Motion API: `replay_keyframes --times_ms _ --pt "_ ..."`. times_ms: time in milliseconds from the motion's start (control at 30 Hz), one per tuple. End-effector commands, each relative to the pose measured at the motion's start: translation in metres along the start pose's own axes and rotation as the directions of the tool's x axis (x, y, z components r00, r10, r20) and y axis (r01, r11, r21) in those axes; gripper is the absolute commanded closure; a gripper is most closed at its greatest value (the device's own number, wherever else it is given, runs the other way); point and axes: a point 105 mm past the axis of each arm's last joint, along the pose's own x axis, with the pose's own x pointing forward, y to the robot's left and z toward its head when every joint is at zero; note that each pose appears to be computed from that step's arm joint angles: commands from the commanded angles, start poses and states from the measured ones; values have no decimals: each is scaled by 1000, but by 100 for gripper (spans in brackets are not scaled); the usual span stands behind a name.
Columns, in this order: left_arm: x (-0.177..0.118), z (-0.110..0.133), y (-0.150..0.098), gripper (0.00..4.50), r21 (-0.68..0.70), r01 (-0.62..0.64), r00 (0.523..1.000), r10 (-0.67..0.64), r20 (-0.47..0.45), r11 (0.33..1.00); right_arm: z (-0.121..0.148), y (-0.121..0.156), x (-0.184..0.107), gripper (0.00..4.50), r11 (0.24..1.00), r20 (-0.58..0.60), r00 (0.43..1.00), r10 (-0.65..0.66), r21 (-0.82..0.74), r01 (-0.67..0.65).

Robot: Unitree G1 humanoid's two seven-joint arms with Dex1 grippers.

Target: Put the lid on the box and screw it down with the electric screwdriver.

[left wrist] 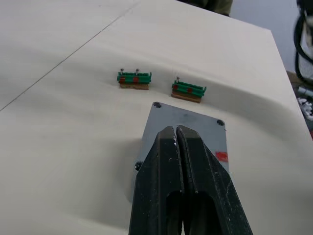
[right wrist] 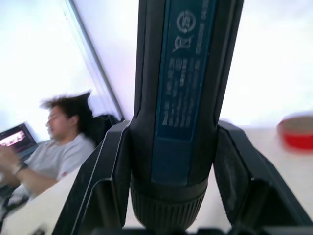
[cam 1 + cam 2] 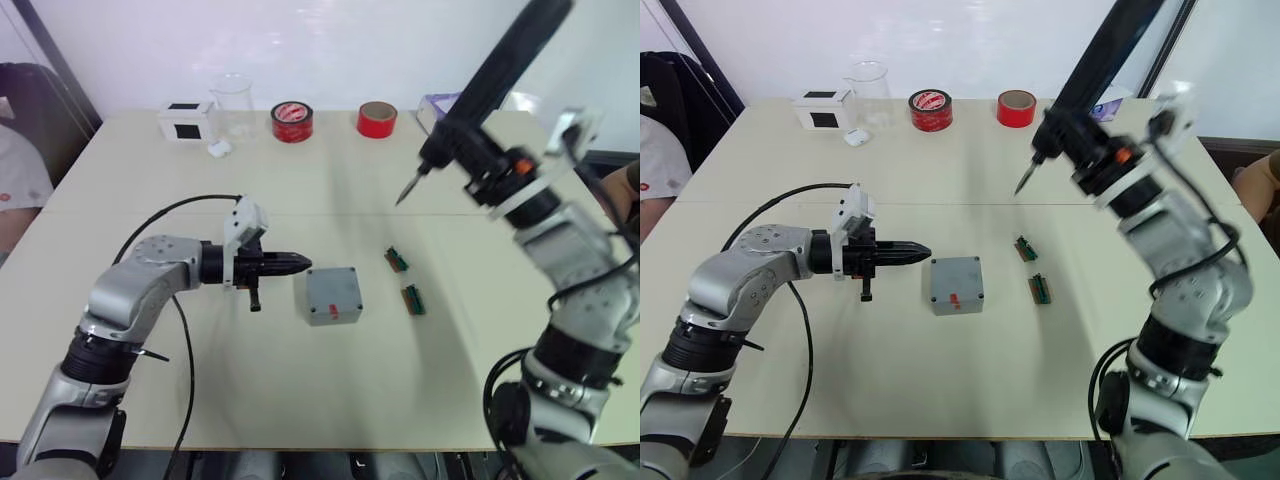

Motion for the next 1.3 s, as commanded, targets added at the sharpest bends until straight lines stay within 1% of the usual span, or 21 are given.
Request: replay_keyframes --times_ms 33,167,300,400,633,867,1300 --pt "7 5 -3 450 50 28 999 -27 -20 998 3 41 4 269 986 40 991 128 -116 -123" --pt "19 -4 -3 450 112 49 996 -40 -76 993 -20 48 4 269 981 7 989 148 -128 -146" --pt "32 -7 -1 450 126 57 996 -47 -80 990 -28 45 4 269 976 -8 991 137 -170 -136" --pt "41 -16 -1 450 146 67 992 -50 -115 987 -38 43 4 269 970 -41 991 126 -203 -132" --pt "44 -37 1 450 169 85 979 -51 -197 982 -58 41 7 269 967 -79 990 115 -221 -130" --pt "39 -41 4 450 159 79 981 -48 -190 984 -67 37 7 269 968 -82 992 98 -222 -115" --pt "42 -38 -3 450 160 87 983 -58 -177 983 -77 30 0 269 962 -147 985 86 -244 -120"
